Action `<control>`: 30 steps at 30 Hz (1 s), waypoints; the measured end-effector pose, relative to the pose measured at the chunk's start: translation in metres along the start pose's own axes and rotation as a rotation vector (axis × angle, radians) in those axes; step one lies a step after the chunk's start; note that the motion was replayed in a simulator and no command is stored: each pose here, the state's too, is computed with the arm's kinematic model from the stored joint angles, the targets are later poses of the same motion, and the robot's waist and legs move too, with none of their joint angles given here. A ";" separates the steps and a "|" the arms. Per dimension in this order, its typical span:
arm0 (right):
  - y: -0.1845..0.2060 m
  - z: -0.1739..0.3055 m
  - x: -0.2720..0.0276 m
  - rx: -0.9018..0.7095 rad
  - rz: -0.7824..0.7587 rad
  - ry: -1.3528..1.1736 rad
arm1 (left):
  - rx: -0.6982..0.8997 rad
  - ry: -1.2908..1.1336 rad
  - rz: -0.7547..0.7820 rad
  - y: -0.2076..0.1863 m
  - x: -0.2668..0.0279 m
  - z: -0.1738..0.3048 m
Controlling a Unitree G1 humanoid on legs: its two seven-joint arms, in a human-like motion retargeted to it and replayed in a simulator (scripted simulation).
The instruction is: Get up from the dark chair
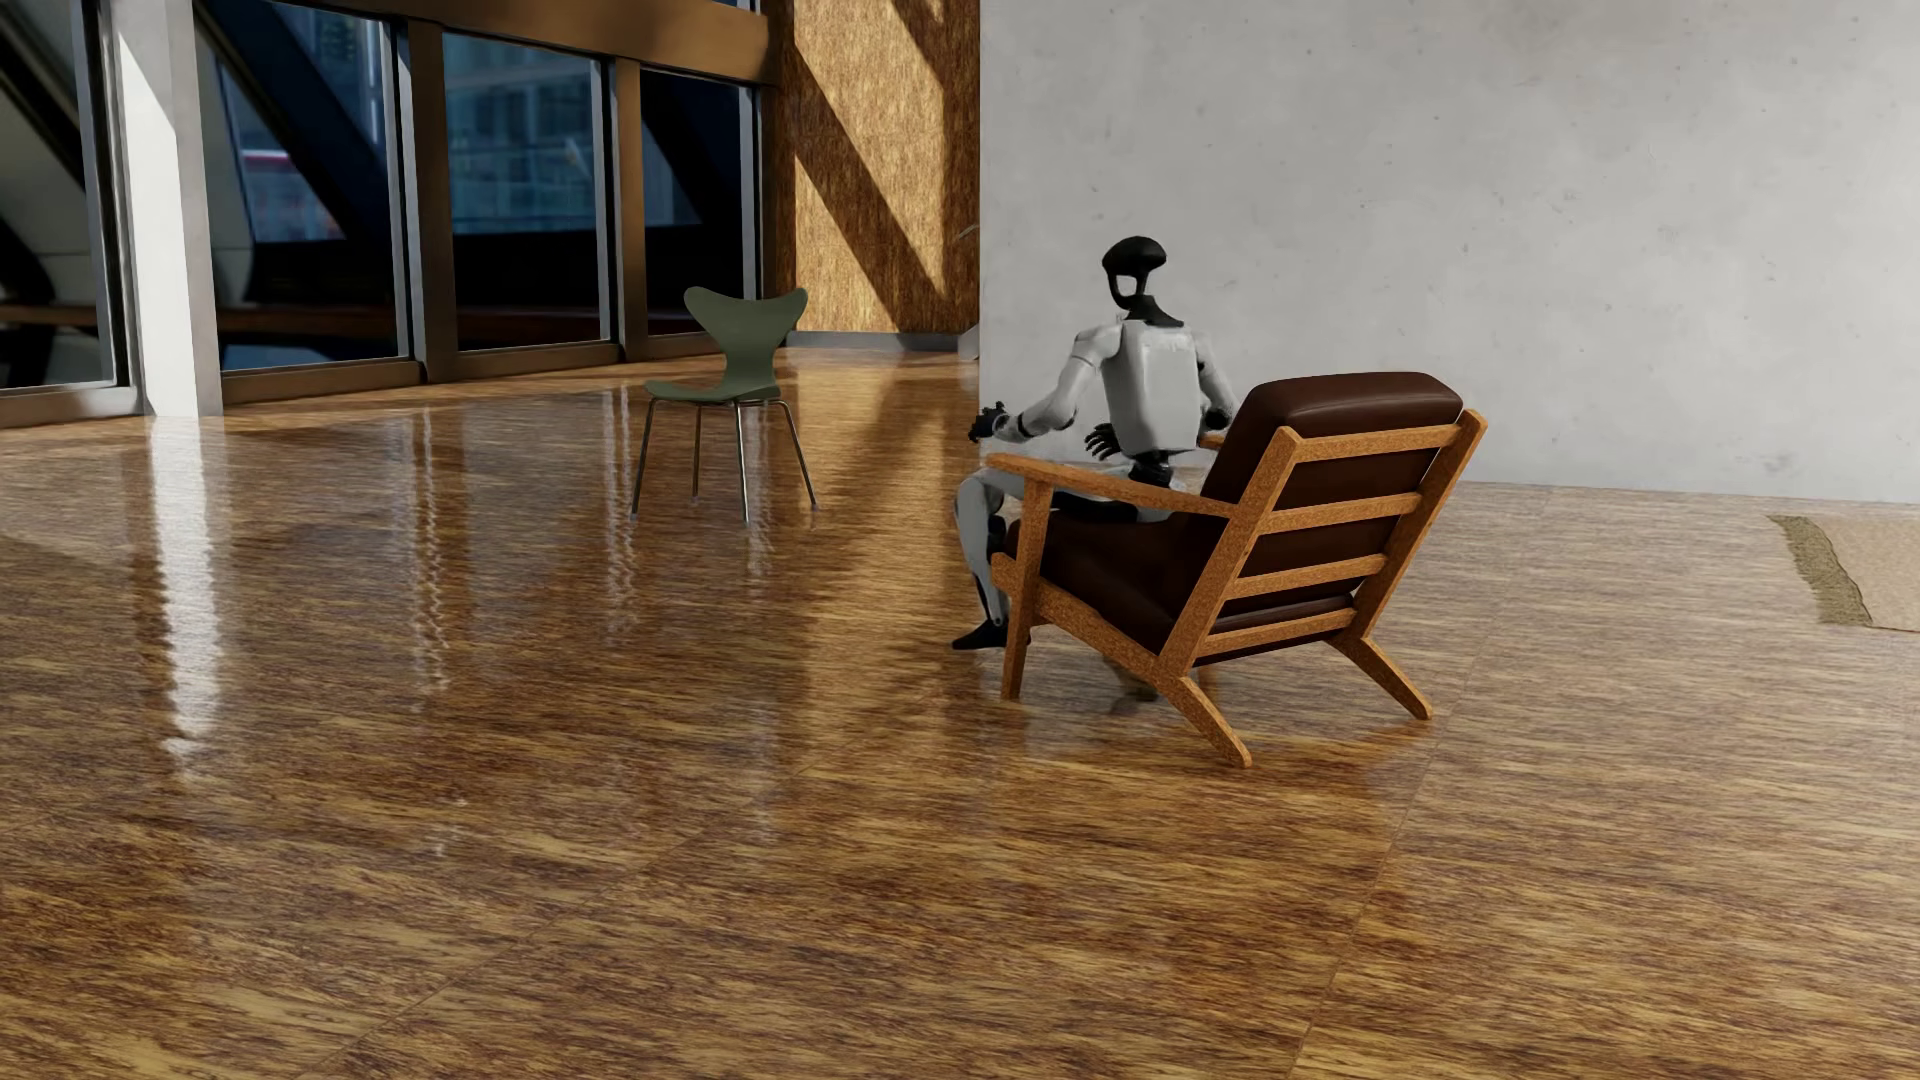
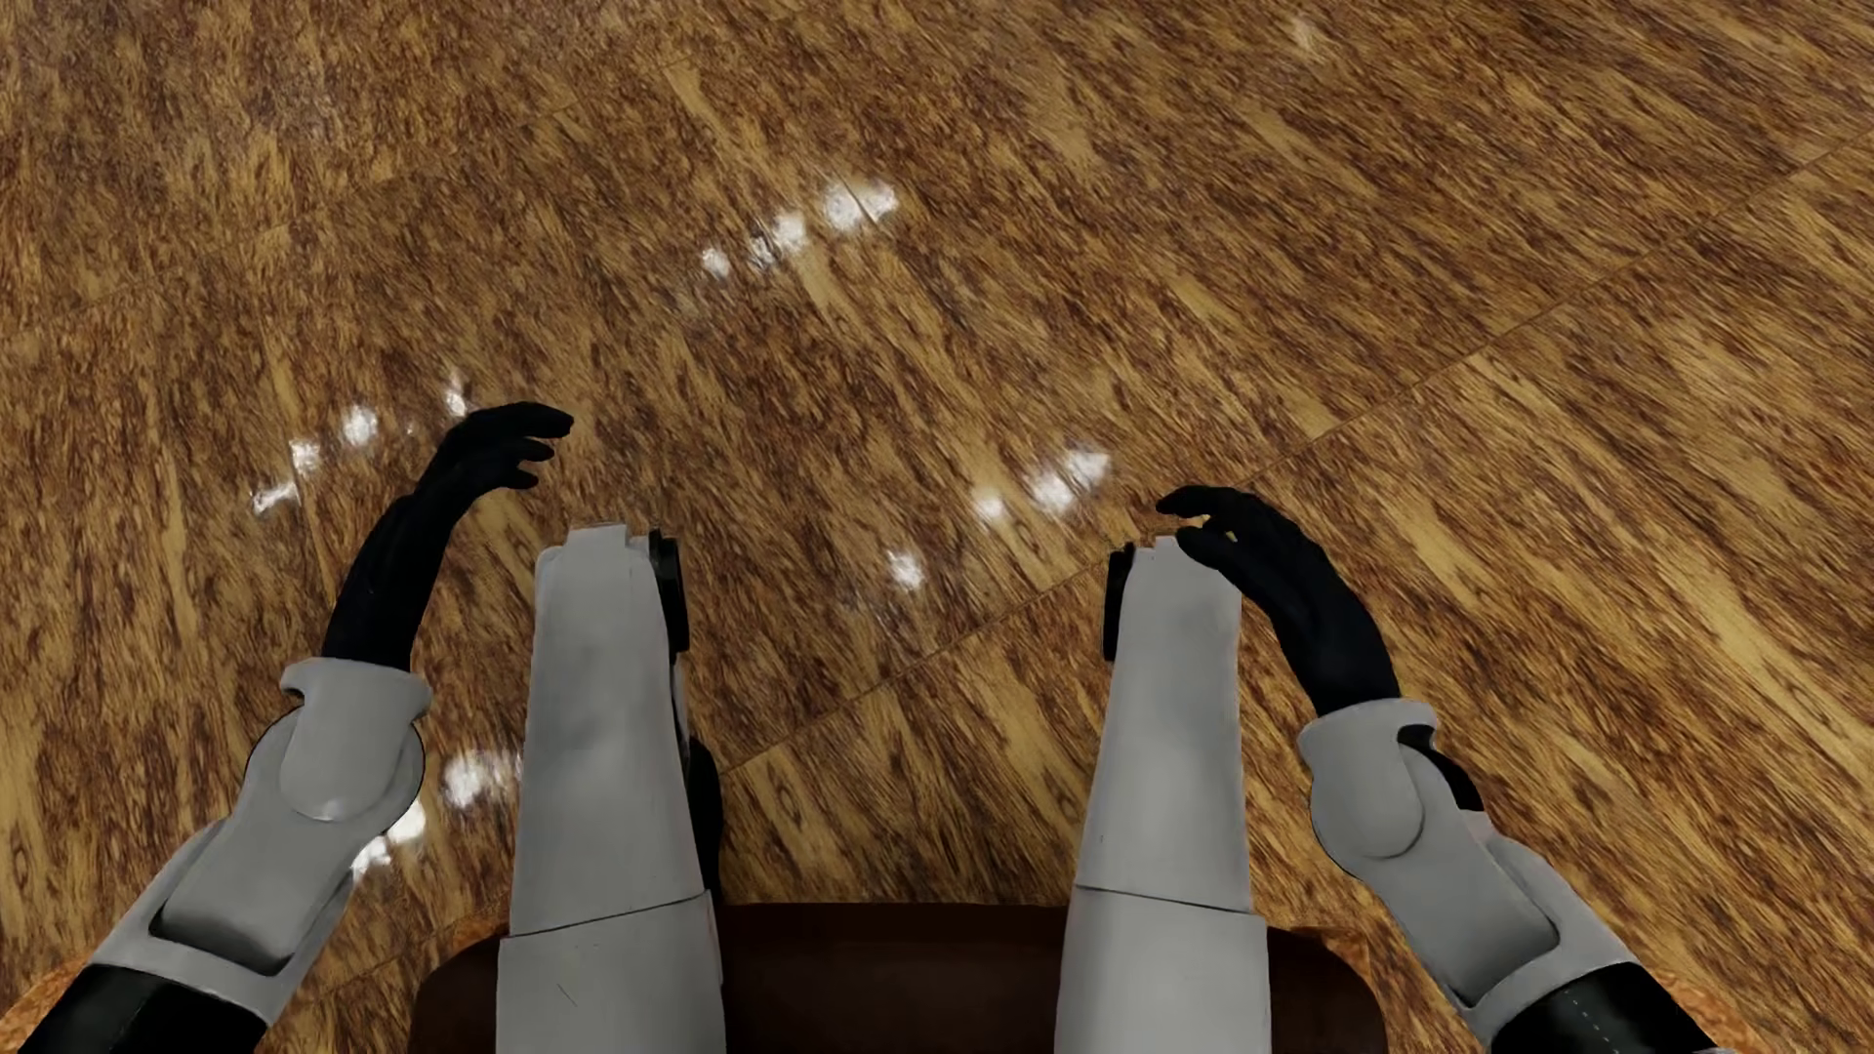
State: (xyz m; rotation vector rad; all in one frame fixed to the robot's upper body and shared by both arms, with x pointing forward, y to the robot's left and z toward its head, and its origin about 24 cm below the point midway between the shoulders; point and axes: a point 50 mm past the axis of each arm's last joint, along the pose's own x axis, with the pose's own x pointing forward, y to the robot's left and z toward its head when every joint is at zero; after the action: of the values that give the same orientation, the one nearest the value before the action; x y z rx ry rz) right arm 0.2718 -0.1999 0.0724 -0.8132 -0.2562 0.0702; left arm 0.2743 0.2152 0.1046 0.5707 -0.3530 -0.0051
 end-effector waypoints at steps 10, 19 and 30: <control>0.003 0.163 0.045 -0.450 0.429 -0.943 | 0.358 -0.928 -0.644 -0.048 0.047 0.187; 0.009 0.150 0.056 -0.462 0.411 -0.891 | 0.389 -0.861 -0.597 -0.056 0.064 0.170; 0.136 -0.023 0.016 -0.137 0.839 0.216 | 0.242 0.473 -0.882 -0.151 -0.014 -0.080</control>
State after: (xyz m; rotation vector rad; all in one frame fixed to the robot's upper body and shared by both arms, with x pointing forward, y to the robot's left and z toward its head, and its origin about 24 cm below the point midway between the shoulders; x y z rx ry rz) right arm 0.2978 -0.1201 -0.0384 -1.0118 0.3023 0.7539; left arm 0.3017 0.1313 -0.0420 0.9058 0.3836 -0.6731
